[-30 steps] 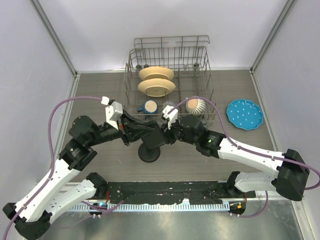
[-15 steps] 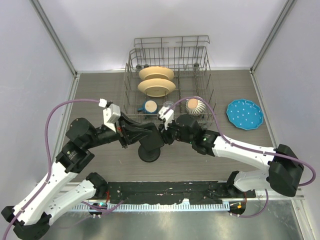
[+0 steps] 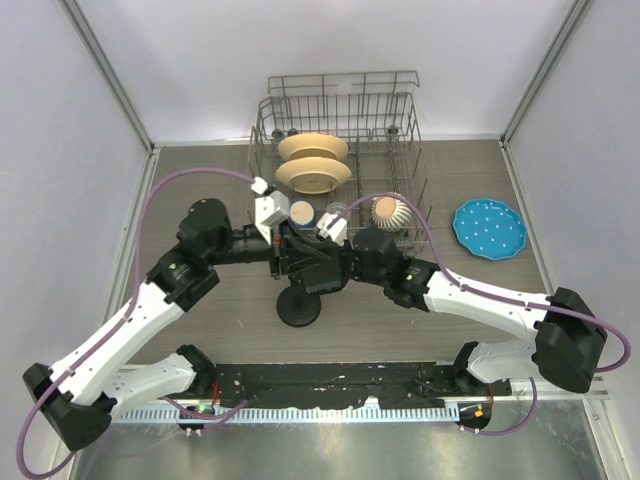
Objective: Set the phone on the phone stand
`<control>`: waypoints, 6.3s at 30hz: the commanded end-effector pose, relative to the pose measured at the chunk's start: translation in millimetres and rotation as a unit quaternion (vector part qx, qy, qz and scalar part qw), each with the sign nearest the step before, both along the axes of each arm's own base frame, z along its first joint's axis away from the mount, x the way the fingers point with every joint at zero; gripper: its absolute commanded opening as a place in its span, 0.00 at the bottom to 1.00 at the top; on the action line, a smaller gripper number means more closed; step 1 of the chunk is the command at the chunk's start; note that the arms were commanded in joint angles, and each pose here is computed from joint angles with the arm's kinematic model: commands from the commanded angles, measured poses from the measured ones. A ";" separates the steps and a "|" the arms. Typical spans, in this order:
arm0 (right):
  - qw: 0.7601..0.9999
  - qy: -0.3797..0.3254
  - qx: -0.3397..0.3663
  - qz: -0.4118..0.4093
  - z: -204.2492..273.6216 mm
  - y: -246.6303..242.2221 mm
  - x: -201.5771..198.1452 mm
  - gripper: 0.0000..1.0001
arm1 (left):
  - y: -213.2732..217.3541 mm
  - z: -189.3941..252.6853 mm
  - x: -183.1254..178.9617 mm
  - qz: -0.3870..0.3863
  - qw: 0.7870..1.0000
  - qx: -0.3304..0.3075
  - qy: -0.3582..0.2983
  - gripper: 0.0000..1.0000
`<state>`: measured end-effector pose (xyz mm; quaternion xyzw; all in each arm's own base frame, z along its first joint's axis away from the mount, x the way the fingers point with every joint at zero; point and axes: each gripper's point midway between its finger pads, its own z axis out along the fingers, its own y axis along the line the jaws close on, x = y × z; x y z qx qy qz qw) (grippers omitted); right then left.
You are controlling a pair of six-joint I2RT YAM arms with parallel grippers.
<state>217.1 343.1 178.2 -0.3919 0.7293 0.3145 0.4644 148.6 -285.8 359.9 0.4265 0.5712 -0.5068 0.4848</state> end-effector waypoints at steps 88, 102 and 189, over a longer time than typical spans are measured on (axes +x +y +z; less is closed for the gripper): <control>0.871 0.376 0.313 0.051 44.3 13.5 -12.9 0.50 | 32.4 99.2 -39.8 0.040 0.966 -0.196 -0.165 0.00; 0.861 0.385 0.326 0.061 45.0 16.4 -16.6 0.28 | 18.7 67.6 -37.9 0.011 0.978 -0.143 -0.148 0.00; 0.953 -0.209 0.208 -0.076 67.8 24.0 -16.0 0.54 | 182.7 91.1 -34.1 0.356 0.911 -0.159 -0.136 0.00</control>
